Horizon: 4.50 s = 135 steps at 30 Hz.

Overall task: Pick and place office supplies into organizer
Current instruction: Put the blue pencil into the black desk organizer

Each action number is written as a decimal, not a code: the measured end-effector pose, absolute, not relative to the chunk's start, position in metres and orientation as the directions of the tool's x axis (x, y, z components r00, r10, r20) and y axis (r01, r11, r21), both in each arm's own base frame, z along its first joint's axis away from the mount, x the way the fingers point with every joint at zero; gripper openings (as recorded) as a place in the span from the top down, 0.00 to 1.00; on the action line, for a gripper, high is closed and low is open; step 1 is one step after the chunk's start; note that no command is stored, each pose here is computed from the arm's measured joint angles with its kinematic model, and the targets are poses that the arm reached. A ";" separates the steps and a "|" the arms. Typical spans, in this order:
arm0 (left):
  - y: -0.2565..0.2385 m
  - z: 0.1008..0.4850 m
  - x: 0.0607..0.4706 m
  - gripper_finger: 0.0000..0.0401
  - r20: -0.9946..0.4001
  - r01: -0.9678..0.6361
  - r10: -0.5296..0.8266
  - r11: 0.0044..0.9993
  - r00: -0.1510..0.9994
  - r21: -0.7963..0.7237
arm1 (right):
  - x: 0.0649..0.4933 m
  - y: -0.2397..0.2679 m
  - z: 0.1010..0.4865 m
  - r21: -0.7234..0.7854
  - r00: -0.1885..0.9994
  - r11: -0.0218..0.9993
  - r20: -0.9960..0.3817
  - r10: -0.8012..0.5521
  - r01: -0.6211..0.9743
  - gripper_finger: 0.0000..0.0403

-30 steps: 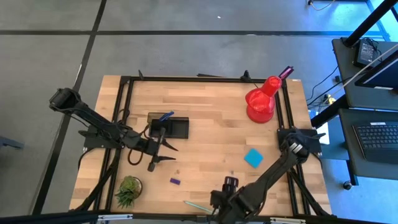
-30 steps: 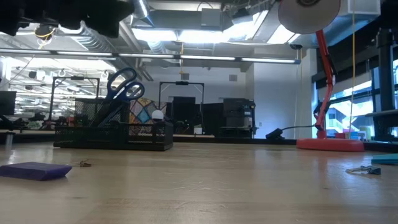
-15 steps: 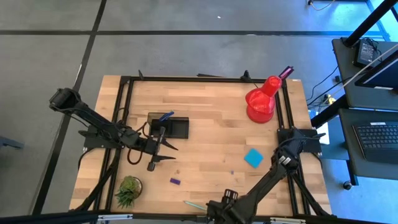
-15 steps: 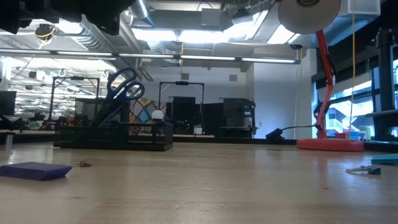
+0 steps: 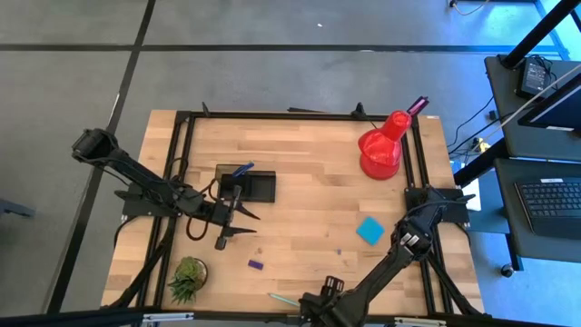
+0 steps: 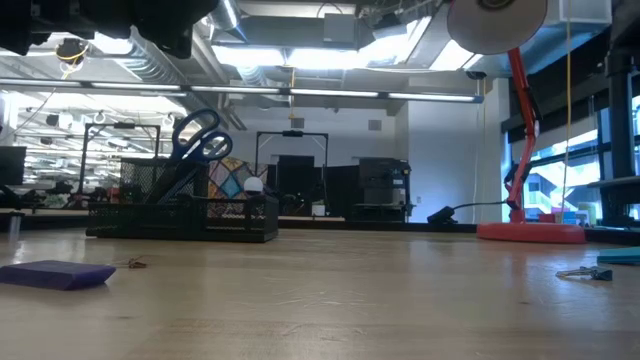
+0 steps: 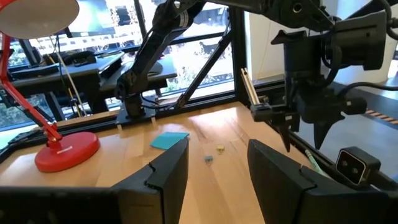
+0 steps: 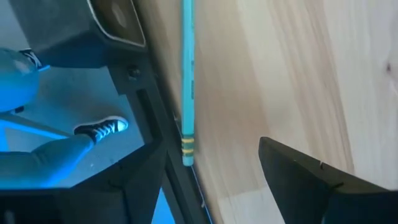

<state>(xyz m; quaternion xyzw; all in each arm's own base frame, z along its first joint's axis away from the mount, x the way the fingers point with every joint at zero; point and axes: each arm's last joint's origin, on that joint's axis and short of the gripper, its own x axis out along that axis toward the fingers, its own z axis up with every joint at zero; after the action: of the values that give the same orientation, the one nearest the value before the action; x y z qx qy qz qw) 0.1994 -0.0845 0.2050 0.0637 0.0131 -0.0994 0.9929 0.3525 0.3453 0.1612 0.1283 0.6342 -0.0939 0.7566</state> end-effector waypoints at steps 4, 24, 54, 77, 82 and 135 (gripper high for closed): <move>-0.084 0.204 0.199 0.60 -0.050 0.200 -0.196 0.973 0.979 0.114 | 0.353 0.346 0.161 0.074 0.199 0.953 -0.980 0.015 0.294 0.35; -0.084 0.199 0.199 0.60 -0.094 0.203 -0.194 0.975 0.976 0.087 | 0.354 0.350 0.137 0.065 0.145 0.945 -0.989 0.018 0.322 0.35; -0.084 0.200 0.199 0.60 -0.094 0.203 -0.195 0.975 0.976 0.087 | 0.345 0.347 0.133 -0.015 0.073 0.929 -0.996 -0.045 0.370 0.52; -0.084 0.200 0.199 0.60 -0.094 0.203 -0.195 0.975 0.976 0.085 | 0.348 0.342 0.133 -0.055 0.085 0.974 -0.993 -0.076 0.220 0.58; -0.084 0.200 0.199 0.60 -0.094 0.203 -0.195 0.975 0.976 0.086 | 0.350 0.340 0.133 -0.062 0.085 0.981 -0.993 -0.079 0.183 0.58; -0.084 0.199 0.199 0.60 -0.095 0.203 -0.195 0.975 0.976 0.086 | 0.352 0.338 0.133 -0.065 0.081 0.987 -0.994 -0.078 0.145 0.85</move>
<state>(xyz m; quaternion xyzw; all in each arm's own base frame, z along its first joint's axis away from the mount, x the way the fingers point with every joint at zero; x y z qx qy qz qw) 0.1991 -0.0844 0.1994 0.0476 0.0430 -0.1003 0.9929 0.3518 0.3376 0.1331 0.0250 0.6734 -0.0758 0.7349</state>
